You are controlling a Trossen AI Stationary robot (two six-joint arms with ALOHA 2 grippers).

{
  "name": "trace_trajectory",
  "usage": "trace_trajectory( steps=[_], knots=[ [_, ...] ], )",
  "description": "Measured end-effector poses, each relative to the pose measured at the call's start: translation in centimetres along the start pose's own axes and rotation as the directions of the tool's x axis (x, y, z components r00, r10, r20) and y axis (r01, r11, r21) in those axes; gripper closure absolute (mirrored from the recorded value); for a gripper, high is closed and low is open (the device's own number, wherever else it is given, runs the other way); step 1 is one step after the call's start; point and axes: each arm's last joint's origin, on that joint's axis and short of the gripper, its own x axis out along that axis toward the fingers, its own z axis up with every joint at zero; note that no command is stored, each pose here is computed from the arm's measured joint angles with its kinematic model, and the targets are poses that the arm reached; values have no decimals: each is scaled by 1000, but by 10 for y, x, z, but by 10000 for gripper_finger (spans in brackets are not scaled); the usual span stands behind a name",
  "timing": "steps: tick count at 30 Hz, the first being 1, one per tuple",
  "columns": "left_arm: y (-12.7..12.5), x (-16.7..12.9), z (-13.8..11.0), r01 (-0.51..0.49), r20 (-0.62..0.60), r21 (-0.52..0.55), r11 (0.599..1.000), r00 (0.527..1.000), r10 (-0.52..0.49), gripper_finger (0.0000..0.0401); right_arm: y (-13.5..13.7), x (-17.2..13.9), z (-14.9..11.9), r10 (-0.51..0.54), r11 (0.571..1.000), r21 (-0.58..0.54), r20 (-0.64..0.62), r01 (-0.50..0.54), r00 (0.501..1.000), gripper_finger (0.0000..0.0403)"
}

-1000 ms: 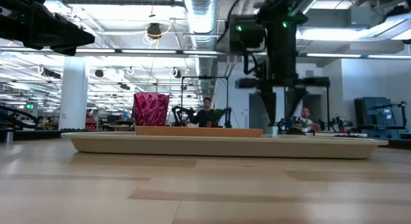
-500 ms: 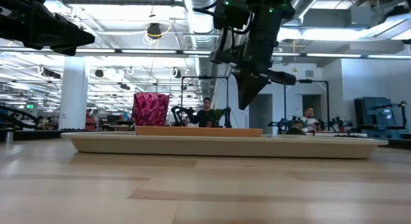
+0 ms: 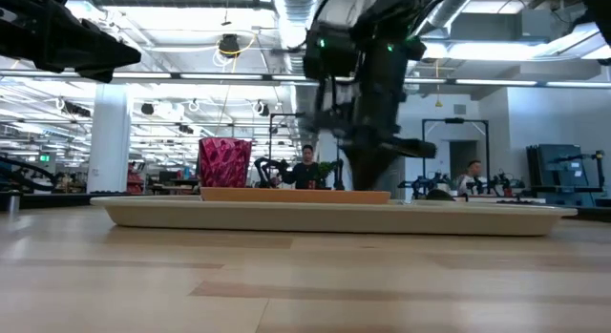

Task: Pick and place plate/cup/fork/spoon on tray
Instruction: Adjust the orange plate on the gray serving tray

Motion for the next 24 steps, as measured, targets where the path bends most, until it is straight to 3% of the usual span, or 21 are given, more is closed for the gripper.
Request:
trace_trajectory(
  steps=[11,24],
  knots=[
    [0,0,0,1,-5,3,1000,1000,-1,381,-4,-4,1,-24,999,21,-12,25,1000,390],
    [0,0,0,1,-4,0,1000,1000,-1,381,-13,-3,-3,-119,991,61,-58,123,991,389]
  ],
)
